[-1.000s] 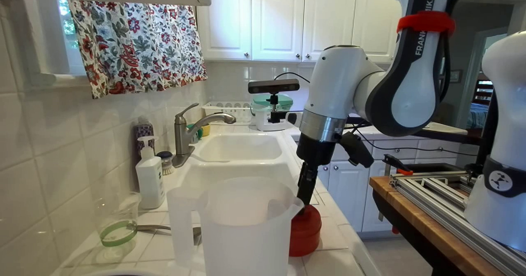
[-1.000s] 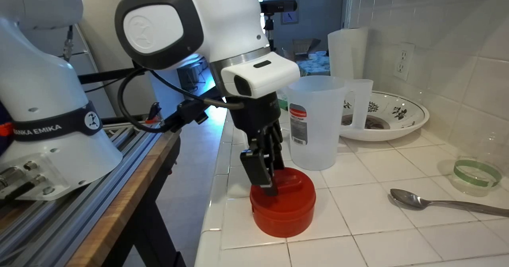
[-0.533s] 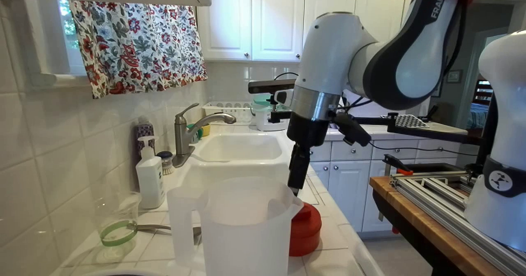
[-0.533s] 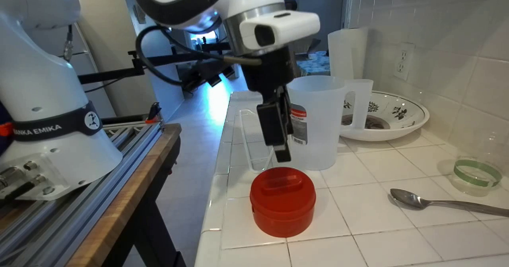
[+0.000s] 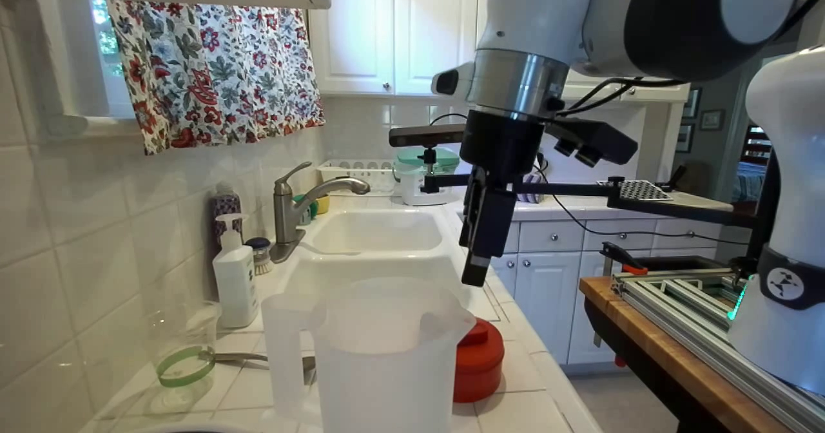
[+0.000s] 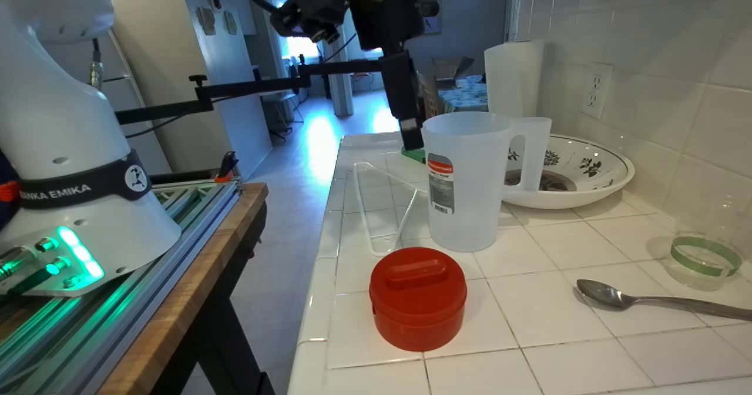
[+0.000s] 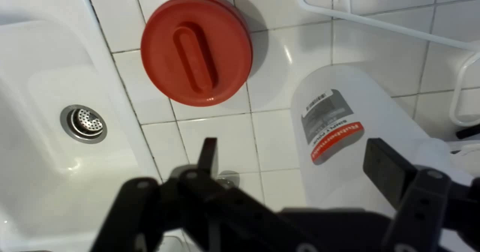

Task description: Remove the red lid from the clear container.

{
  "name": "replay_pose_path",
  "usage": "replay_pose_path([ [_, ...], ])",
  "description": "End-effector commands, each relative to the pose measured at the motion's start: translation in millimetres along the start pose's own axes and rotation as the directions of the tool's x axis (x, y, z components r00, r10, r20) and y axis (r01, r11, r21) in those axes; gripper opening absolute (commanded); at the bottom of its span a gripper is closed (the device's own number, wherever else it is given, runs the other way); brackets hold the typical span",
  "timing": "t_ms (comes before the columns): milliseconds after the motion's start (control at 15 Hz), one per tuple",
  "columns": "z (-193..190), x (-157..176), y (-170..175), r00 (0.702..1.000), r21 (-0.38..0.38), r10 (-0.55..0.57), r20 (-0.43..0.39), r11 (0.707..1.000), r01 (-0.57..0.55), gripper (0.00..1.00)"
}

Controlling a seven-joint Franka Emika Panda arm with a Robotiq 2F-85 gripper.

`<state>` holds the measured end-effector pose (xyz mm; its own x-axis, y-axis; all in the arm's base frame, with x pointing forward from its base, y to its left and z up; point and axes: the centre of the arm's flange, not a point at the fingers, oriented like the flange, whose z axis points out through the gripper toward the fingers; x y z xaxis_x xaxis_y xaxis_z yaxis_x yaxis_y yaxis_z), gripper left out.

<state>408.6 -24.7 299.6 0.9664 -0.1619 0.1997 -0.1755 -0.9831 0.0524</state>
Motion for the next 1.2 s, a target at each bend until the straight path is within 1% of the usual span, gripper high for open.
replay_pose_path([
  [0, -40, -17, -10, 1.0, 0.012, 0.008, -0.009, 1.0, -0.008, 1.0],
  [333, -60, -16, -12, 1.0, 0.013, 0.029, -0.003, 0.999, -0.029, 1.0],
  [400, -43, -5, -14, 1.0, 0.004, 0.004, 0.006, 1.0, -0.004, 1.0],
  [1133, -47, -6, -13, 1.0, 0.003, 0.006, 0.01, 1.0, -0.007, 1.0],
])
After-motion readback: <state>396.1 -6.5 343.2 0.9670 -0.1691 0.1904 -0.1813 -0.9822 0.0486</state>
